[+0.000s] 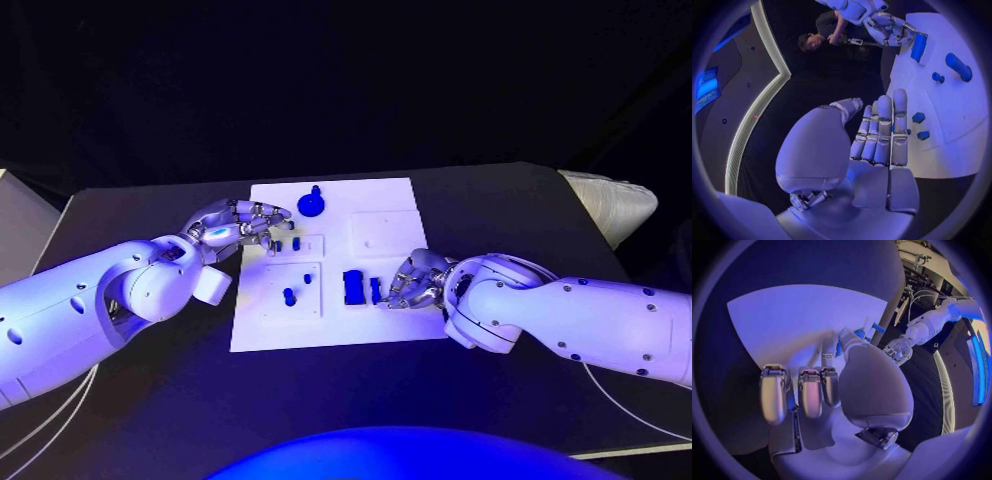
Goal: Assemble the parts on the task board
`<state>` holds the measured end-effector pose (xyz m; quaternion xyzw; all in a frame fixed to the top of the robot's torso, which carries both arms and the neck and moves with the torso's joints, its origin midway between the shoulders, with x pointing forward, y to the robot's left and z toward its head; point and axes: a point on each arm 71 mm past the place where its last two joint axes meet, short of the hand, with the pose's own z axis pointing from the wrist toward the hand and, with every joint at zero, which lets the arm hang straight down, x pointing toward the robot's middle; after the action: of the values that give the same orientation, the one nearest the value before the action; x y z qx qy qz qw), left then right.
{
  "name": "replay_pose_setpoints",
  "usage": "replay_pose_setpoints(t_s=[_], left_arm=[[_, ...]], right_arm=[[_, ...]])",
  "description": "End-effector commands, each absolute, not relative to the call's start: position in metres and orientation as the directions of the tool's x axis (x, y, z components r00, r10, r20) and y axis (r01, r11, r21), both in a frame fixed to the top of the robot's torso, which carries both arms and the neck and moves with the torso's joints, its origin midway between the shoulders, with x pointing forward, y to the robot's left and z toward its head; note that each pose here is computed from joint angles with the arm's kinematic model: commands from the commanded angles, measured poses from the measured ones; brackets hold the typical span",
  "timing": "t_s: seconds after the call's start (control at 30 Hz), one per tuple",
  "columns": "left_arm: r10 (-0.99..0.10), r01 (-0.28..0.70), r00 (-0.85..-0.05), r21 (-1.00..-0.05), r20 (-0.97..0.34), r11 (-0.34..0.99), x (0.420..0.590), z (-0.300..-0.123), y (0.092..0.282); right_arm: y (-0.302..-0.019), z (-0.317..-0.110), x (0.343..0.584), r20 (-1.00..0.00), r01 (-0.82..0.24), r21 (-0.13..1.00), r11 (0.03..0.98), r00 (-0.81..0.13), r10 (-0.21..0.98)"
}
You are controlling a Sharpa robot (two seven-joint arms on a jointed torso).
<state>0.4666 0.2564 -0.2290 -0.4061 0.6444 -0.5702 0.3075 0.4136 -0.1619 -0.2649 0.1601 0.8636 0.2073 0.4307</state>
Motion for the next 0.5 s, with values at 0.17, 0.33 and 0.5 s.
replay_pose_setpoints(t_s=[0.17,0.33,0.5], left_arm=[[-0.867,-0.170,-0.493,-0.985,0.075,0.011,0.467,-0.230,0.254],[-0.870,-0.168,-0.486,-0.986,0.083,0.000,0.469,-0.231,0.254],[-0.882,-0.153,-0.463,-0.988,0.090,-0.020,0.473,-0.232,0.252]], right_arm=[[-0.168,-0.262,0.406,-0.631,0.086,0.543,0.836,-0.615,0.473],[-0.175,-0.258,0.408,-0.593,0.069,0.596,0.800,-0.633,0.497],[-0.182,-0.250,0.418,-0.586,-0.004,0.684,0.729,-0.599,0.546]])
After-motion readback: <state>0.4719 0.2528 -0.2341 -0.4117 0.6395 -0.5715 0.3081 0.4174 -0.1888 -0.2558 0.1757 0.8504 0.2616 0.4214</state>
